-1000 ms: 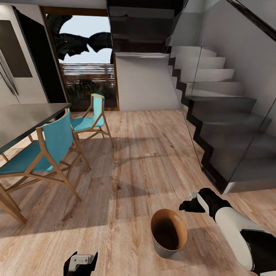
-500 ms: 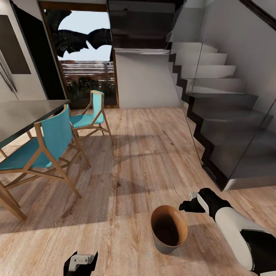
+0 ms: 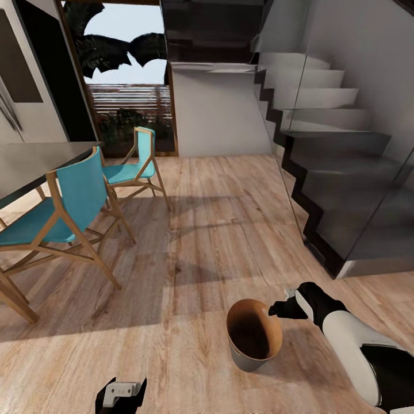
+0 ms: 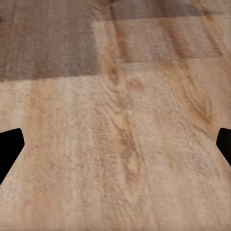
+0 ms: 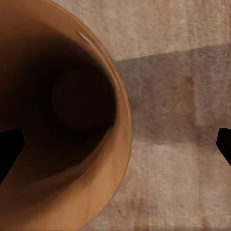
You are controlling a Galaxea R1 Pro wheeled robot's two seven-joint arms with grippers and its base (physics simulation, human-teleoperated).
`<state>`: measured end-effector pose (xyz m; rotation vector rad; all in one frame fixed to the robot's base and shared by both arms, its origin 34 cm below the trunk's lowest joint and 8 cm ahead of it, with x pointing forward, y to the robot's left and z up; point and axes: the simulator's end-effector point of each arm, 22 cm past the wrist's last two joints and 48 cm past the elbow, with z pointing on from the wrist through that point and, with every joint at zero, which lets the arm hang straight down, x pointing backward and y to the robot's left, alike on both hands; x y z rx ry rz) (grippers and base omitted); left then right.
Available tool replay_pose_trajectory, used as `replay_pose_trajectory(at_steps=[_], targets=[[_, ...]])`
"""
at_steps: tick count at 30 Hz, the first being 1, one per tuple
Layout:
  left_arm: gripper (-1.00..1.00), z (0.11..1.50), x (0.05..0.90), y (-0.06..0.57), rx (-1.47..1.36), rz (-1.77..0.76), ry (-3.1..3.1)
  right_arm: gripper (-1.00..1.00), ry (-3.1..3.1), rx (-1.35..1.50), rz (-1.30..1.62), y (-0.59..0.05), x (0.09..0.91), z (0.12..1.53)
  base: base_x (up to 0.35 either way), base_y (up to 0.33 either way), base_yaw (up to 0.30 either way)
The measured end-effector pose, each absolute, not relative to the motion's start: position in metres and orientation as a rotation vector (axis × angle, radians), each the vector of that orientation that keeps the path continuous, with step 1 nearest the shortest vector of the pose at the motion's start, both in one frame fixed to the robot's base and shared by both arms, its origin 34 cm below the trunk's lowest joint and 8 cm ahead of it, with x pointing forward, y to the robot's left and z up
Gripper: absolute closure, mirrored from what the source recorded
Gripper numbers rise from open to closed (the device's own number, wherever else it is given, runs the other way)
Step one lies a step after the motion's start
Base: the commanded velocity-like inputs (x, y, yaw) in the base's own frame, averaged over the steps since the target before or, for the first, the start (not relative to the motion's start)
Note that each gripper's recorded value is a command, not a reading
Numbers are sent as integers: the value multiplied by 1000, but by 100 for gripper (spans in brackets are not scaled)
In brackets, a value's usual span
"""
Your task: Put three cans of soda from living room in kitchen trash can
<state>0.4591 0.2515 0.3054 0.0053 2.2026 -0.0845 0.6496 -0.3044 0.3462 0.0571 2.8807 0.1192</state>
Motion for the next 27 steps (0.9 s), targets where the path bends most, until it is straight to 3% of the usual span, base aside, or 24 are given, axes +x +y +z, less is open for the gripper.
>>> replay_pose_trajectory(at_steps=[27], targets=[[-100, 260, 436, 252, 0, -81, 2277, -100, 2946, 59, 125, -302, 631, 290, 0, 0, 0]])
